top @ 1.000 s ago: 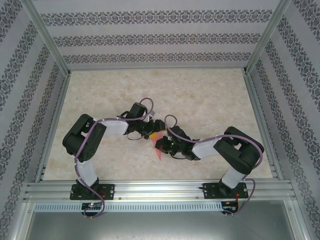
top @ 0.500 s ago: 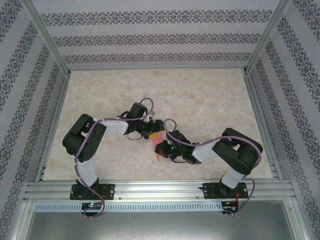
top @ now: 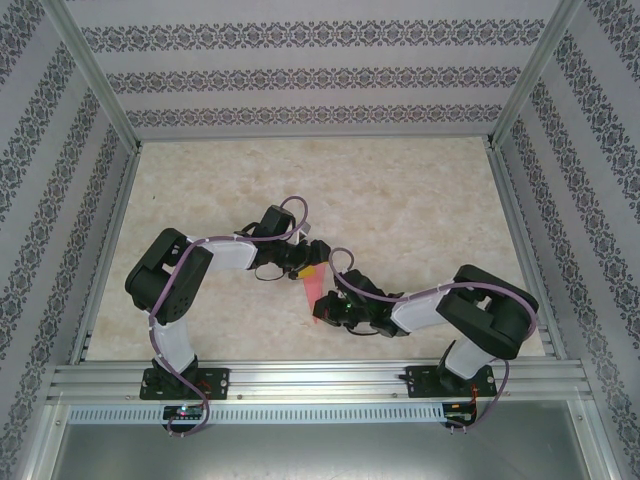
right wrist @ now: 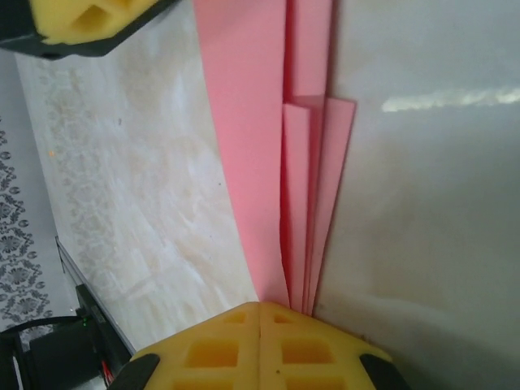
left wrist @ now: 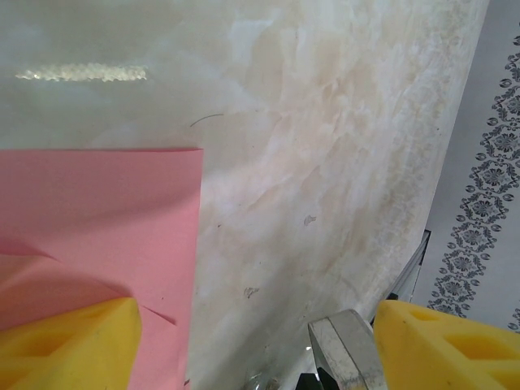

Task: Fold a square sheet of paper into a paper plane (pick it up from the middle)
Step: Fold the wing for the fifth time at the center of the table.

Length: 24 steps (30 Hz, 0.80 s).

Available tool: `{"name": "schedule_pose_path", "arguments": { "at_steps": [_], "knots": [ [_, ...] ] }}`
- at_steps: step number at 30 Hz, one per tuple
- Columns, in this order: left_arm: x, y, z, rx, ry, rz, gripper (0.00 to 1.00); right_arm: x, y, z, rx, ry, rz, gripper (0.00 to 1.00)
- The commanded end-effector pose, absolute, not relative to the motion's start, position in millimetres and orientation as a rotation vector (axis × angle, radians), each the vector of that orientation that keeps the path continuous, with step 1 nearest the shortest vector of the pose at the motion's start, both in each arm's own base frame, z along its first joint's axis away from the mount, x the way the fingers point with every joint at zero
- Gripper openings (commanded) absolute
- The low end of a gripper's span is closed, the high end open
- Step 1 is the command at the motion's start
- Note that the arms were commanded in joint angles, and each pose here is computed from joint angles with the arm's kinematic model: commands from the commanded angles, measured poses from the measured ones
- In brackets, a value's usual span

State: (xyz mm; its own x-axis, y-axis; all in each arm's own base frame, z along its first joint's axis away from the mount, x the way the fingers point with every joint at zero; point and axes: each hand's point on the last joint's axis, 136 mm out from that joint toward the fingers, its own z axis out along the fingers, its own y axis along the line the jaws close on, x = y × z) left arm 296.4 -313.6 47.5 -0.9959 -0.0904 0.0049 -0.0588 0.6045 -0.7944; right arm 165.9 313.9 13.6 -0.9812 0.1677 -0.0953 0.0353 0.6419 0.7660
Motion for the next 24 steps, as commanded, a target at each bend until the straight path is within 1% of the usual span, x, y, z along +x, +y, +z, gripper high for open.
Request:
{"name": "schedule_pose_path", "arguments": {
  "at_steps": [1,3,6,12,15,19,24],
  "knots": [
    [287,-296,9,-0.194,2.895,-1.197,0.77,125,298,-11,0.080,2.891,1.175,0.04],
    [287,-296,9,-0.192,2.897,-1.198,0.77,125,297,-12,0.069,2.902,1.154,0.03],
    [287,-296,9,-0.190,2.897,-1.199,0.77,137,287,-5,0.128,2.850,1.068,0.03],
    [286,-296,8,-0.190,2.902,-1.202,0.77,143,287,24,0.064,2.823,1.051,0.04],
    [286,-296,9,-0.187,2.899,-1.203,0.77,157,289,47,0.070,2.718,1.079,0.05],
    [286,-296,8,-0.188,2.898,-1.205,0.77,178,304,73,0.085,2.614,1.150,0.08],
    [286,-297,8,-0.187,2.902,-1.204,0.77,195,329,70,0.130,2.591,1.211,0.08]
  ]
}}
